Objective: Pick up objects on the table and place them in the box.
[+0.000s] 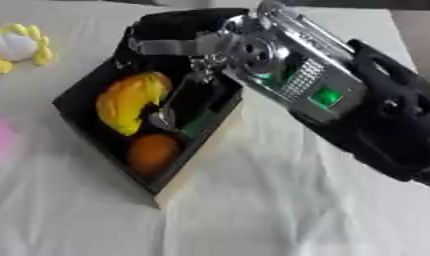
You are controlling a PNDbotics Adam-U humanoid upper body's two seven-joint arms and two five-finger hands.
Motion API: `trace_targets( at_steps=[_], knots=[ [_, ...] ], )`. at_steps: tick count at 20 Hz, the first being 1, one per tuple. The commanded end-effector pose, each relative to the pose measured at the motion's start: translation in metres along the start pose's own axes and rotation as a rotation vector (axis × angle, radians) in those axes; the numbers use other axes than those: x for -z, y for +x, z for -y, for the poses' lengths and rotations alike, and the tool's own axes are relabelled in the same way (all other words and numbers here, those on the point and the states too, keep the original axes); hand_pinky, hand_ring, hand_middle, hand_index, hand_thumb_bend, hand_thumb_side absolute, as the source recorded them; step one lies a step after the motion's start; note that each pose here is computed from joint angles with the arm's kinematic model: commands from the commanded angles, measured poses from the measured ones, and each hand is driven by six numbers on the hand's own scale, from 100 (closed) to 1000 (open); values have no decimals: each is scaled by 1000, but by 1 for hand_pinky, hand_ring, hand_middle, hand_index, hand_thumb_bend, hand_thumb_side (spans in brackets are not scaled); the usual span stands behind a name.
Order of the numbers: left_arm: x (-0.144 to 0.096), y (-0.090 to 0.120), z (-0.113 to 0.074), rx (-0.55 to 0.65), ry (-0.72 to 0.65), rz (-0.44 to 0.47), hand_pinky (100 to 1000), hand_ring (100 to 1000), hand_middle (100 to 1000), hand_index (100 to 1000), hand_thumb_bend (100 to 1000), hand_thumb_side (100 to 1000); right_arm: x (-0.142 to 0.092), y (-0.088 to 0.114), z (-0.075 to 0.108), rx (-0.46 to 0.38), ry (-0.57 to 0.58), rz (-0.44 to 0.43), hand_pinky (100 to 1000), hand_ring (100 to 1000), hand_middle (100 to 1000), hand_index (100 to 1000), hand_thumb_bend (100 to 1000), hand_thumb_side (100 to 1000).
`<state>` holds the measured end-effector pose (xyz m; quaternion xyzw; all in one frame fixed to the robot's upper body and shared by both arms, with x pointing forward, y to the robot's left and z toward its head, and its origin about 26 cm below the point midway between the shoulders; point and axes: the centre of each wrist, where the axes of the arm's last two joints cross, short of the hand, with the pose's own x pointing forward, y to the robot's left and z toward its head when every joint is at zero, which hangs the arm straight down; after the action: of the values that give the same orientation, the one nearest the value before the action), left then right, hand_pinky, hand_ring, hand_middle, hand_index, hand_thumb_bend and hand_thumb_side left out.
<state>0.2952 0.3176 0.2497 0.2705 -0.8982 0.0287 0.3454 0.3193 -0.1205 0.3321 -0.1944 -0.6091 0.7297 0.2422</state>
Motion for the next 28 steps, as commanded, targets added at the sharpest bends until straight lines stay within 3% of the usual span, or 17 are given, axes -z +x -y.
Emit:
trace_targets(
  at_steps=[1, 2, 3, 4, 7, 11, 18, 23, 28],
  knots=[
    [5, 7, -2, -3, -2, 27, 817, 724, 723, 880, 129, 585, 5, -2, 2, -25, 11, -16, 805, 753, 670, 750, 100, 131],
    [4, 7, -2, -4, -2, 26, 817, 724, 723, 880, 128, 585, 7, -3, 0, -32, 25, -19, 831, 823, 751, 816, 148, 251],
    [4, 7, -2, -4, -2, 26, 817, 724, 723, 880, 128, 585, 9, -4, -1, -42, 41, -22, 848, 859, 789, 841, 187, 299],
    [4, 7, -2, -4, -2, 25, 817, 724, 723, 880, 127, 586, 10, -5, -2, -57, 55, -25, 893, 941, 854, 880, 301, 369],
    [4, 6, -3, -1, 1, 22, 817, 724, 722, 880, 128, 585, 7, -5, 0, -115, 47, -41, 928, 977, 886, 905, 423, 365],
    [4, 6, -3, -1, 3, 21, 817, 724, 722, 880, 128, 585, -4, -2, 8, -139, -37, -36, 916, 956, 871, 893, 382, 317],
    [4, 6, -3, 1, 7, 21, 817, 724, 722, 880, 126, 584, -43, 0, 33, -95, -267, -51, 887, 906, 845, 869, 264, 199],
    [4, 6, -5, 10, 15, 21, 818, 724, 721, 879, 127, 583, -79, -20, 43, -43, -423, -159, 872, 880, 828, 855, 232, 159],
    [4, 5, -6, 16, 22, 22, 818, 724, 722, 880, 126, 582, -108, -46, 35, -19, -477, -301, 870, 874, 822, 853, 230, 156]
  ],
)
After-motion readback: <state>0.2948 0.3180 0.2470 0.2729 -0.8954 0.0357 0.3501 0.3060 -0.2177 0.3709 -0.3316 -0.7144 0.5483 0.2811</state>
